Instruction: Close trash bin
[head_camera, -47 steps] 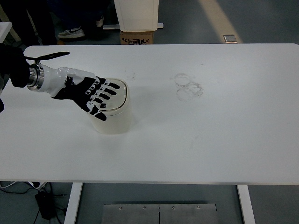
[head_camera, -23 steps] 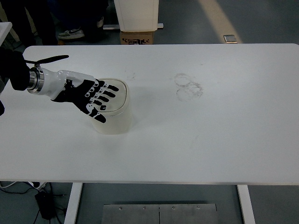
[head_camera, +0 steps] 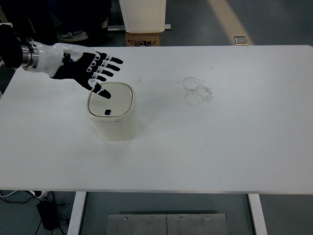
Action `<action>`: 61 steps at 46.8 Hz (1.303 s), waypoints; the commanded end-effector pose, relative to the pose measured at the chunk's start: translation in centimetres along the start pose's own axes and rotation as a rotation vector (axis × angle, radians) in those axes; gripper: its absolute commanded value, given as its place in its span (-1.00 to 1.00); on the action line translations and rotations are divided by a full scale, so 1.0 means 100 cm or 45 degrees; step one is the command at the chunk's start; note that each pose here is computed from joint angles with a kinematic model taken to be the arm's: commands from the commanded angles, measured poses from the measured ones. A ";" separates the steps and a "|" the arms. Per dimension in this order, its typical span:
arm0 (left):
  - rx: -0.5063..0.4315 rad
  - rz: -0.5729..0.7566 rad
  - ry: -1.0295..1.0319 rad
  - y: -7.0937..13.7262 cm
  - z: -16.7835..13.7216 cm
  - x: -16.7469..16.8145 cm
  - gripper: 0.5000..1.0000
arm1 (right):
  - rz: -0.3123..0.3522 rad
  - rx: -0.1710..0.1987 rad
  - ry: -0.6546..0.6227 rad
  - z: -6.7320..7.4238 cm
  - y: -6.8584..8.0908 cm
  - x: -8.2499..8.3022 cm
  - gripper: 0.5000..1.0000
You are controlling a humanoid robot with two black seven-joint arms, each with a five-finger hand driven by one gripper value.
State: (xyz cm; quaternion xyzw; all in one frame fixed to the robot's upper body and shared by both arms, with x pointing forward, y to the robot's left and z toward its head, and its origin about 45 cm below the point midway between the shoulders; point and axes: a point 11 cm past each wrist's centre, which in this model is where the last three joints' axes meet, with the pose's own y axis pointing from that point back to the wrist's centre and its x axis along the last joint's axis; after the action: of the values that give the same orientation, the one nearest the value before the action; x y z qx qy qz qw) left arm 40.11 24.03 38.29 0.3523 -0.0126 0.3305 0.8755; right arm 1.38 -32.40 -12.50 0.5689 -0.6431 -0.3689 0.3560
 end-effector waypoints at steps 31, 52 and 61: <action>-0.278 0.256 0.152 0.020 0.033 0.069 1.00 | 0.001 -0.001 0.001 0.000 0.000 0.000 0.97; -0.563 0.430 0.466 0.037 0.024 0.124 1.00 | 0.001 -0.001 0.001 0.000 0.000 0.000 0.97; -0.789 0.534 0.616 0.044 0.008 0.137 1.00 | 0.000 -0.001 0.002 0.001 0.000 0.000 0.97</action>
State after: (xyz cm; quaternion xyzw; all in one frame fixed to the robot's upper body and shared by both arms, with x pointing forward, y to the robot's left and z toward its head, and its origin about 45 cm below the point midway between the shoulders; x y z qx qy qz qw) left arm 48.38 33.11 45.30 0.0045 0.0215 0.5434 0.8392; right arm 1.32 -32.39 -12.50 0.5689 -0.6428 -0.3690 0.3564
